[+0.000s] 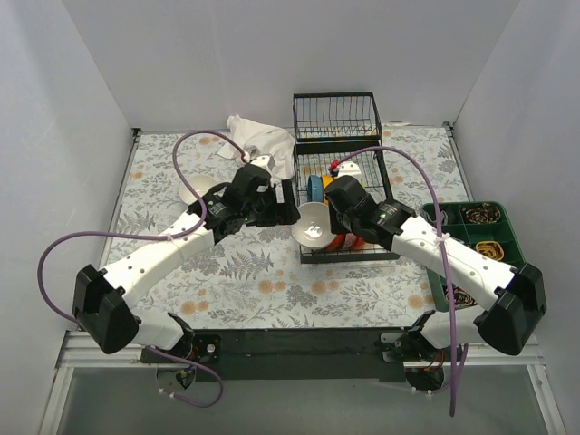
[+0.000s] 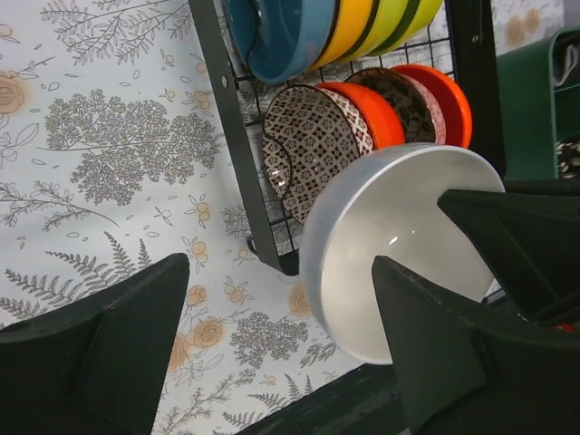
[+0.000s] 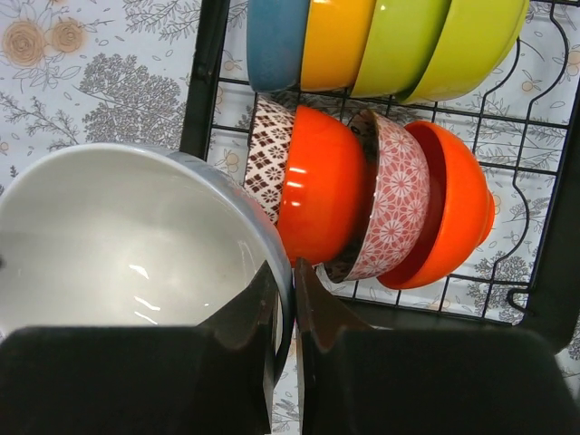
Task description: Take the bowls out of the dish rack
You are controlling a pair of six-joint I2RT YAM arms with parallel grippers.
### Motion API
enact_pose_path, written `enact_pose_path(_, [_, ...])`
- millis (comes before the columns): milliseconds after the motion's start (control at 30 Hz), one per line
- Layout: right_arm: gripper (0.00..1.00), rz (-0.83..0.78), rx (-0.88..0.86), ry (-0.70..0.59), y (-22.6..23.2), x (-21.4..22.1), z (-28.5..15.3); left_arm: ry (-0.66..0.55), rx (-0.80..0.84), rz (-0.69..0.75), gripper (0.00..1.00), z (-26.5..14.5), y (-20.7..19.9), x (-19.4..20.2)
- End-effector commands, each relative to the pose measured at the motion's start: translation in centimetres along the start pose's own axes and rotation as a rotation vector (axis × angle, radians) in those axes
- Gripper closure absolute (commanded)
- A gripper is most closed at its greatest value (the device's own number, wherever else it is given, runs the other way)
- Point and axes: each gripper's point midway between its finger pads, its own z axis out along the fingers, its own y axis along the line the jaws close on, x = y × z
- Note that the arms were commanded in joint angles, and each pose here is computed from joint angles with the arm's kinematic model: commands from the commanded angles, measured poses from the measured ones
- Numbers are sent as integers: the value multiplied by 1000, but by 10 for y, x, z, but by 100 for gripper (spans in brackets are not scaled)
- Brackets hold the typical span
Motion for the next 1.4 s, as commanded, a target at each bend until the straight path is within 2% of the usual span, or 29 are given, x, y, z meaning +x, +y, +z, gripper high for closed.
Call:
enact_pose_path(0, [99, 48, -18, -99, 12, -23, -14, -37, -72, 46, 22, 4, -10, -1])
enact_pose_path(67, [99, 42, -25, -105, 16, -23, -16, -20, -86, 63, 28, 9, -14, 5])
enact_pose_path(100, [99, 40, -17, -111, 16, -24, -17, -20, -94, 71, 36, 9, -17, 9])
enact_pose_path(167, [99, 36, -20, -113, 18, -23, -17, -8, -108, 87, 44, 13, -20, 15])
enact_pose_path(200, [99, 38, -20, -114, 18, -23, -18, -11, -132, 90, 53, 13, -17, 16])
enact_pose_path(267, [99, 37, -24, -113, 19, -22, -19, -11, -150, 97, 63, 13, -17, 18])
enact_pose_path(300, [99, 37, -25, -116, 19, -22, -20, -1, -167, 101, 72, 13, -14, 21])
enact_pose_path(400, [99, 35, -27, -118, 19, -21, -22, -1, -198, 112, 85, 13, -10, 23])
enact_pose_path(467, [99, 39, -26, -120, 18, -21, -22, -6, -211, 112, 100, 12, -7, 24])
enact_pose_path(600, [99, 46, -33, -120, 18, -19, -24, -23, -218, 114, 100, 8, -6, 20])
enact_pose_path(633, [94, 48, -37, -118, 18, -18, -25, -27, -217, 116, 100, 8, -7, 18])
enact_pose_path(667, [82, 50, -42, -117, 19, -18, -25, -31, -217, 118, 100, 7, -7, 17])
enact_pose_path(733, [68, 58, -54, -128, 20, -20, -29, -43, -217, 116, 100, 5, -7, 14])
enact_pose_path(767, [55, 59, -59, -133, 20, -22, -31, -55, -220, 115, 100, 4, -7, 11])
enact_pose_path(833, [45, 68, -70, -148, 20, -25, -36, -71, -226, 116, 100, 2, -5, 7])
enact_pose_path(867, [37, 70, -75, -154, 20, -27, -38, -86, -233, 108, 100, 0, -2, 1])
enact_pose_path(967, [24, 85, -96, -179, 20, -31, -45, -108, -258, 84, 100, -2, 12, -13])
enact_pose_path(1067, [16, 93, -128, -210, 21, -37, -55, -133, -278, 45, 100, -5, 33, -32])
enact_pose_path(1367, [4, 81, -150, -259, 9, -33, -69, -224, -411, -73, 100, -18, 120, -95])
